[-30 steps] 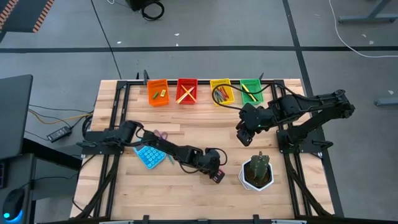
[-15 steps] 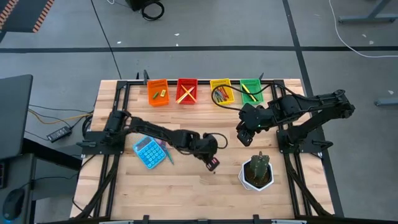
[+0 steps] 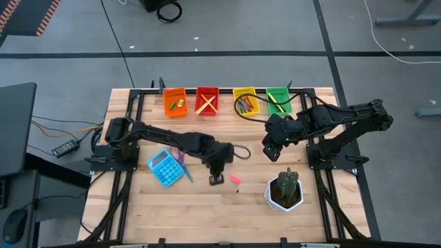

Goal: Sort crayons/erasers/pens/pencils in bins
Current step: Put the pink eraser into the orange bin

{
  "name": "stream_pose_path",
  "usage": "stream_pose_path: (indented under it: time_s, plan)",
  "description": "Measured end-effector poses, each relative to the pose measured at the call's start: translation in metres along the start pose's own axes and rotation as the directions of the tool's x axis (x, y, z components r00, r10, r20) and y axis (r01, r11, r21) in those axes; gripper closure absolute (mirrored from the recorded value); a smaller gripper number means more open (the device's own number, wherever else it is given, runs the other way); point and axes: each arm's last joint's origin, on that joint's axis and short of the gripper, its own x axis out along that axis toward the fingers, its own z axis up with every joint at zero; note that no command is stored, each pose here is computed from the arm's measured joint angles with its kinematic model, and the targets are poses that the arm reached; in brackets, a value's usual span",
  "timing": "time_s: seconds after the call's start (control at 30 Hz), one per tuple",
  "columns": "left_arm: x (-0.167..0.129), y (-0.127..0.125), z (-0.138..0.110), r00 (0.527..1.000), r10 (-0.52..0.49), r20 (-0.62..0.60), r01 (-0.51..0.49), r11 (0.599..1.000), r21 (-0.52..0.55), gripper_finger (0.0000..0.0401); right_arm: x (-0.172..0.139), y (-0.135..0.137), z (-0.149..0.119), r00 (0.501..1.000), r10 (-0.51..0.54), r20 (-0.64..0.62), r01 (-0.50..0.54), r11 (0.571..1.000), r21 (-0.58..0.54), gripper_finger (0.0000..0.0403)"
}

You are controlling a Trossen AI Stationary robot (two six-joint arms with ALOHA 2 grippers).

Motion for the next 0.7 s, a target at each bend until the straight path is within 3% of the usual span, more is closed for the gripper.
stream_pose_path:
  time_s: [0.1, 0.23, 0.33, 0.4, 0.53, 0.7]
  plan:
    - [0.003, -0.017, -0.001, 0.999, -0.03, 0.036, 0.02, 0.968, 0.251, 0.0335, 0.0, -0.001, 0.001, 1.0, -0.018, 0.02, 0.018, 1.0, -0.002, 0.0258]
    - [0.011, -0.042, -0.004, 0.989, -0.034, 0.147, -0.056, 0.822, 0.567, 0.0301, 0.0, -0.001, 0.001, 0.998, -0.039, 0.041, 0.038, 0.999, 0.012, 0.0258]
    - [0.018, -0.048, -0.007, 0.972, -0.021, 0.233, -0.143, 0.737, 0.661, 0.0265, 0.0, -0.001, 0.001, 0.998, -0.039, 0.039, 0.038, 0.999, 0.022, 0.0258]
    - [0.023, -0.044, -0.008, 0.965, -0.012, 0.263, -0.172, 0.727, 0.665, 0.0236, 0.0, -0.001, 0.001, 0.998, -0.039, 0.039, 0.038, 0.999, 0.039, 0.0258]
    - [0.031, -0.028, -0.009, 0.959, 0.008, 0.284, -0.193, 0.752, 0.631, 0.018, 0.0, -0.001, 0.001, 0.998, -0.04, 0.038, 0.038, 0.997, 0.06, 0.0258]
    - [0.035, -0.012, -0.01, 0.969, -0.033, 0.246, -0.134, 0.762, 0.634, 0.0145, 0.0, -0.001, 0.001, 0.998, -0.047, 0.045, 0.043, 0.996, 0.083, 0.0258]
